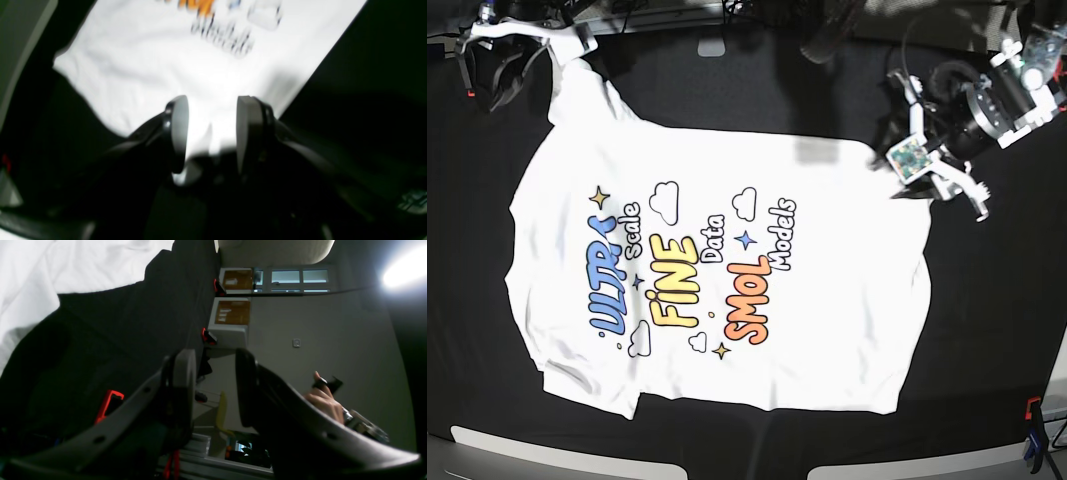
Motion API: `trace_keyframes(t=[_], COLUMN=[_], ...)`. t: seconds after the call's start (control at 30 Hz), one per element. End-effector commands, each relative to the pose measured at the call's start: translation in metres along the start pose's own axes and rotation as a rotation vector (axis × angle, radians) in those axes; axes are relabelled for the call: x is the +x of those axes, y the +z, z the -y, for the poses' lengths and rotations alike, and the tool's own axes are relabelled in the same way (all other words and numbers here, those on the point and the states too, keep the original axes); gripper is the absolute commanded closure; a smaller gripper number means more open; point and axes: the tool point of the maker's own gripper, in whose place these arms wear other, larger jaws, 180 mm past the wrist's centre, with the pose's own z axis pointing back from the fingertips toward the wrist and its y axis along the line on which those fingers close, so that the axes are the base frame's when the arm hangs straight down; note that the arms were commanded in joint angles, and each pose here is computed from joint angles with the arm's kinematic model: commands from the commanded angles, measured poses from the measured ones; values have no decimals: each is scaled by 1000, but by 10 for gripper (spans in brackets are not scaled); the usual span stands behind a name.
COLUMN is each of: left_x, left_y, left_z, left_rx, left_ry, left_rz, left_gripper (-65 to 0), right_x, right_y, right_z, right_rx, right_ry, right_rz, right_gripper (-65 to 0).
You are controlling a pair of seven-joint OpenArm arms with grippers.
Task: Layout the t-shirt on the table in an organized manner, then fold the t-shirt properly
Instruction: 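Grasp the shirt's sleeve corner with the left gripper and tug it outward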
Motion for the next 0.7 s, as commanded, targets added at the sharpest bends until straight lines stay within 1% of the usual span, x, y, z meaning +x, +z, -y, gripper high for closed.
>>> trace_keyframes(t=[0.0, 0.1, 0.17, 0.27, 0.33, 0.37, 0.47, 0.5, 0.67], left_x=[0, -30, -45, -49, -45, -43, -43, -45, -68], left_y=[-1, -12, -16, -19, -20, -20, -20, -21, -32], left_z=[-11, -17, -19, -18, -19, -22, -38, -39, -16], left_rx=[29, 40, 37, 34, 42, 64, 180, 192, 140], left_ry=[-16, -21, -6, -1, -41, -65, -89, -99, -135], left_rz=[19, -54, -88, -84, -62, -55, -62, -76, -155], left_gripper=[-215, -215, -215, -215, -215, -215, -215, -215, -215], right_x=[3, 3, 3, 3, 3, 3, 3, 3, 3], right_y=[0, 0, 0, 0, 0, 0, 0, 0, 0], right_z=[9, 9, 9, 9, 9, 9, 9, 9, 9], right_rx=[-28, -28, -28, -28, -28, -28, -28, -28, -28], right_ry=[-11, -11, -10, -11, -11, -11, -11, -11, -11], right_rz=[18, 18, 18, 18, 18, 18, 18, 18, 18], right_gripper=[-198, -198, -198, -198, -198, -198, -198, -198, -198])
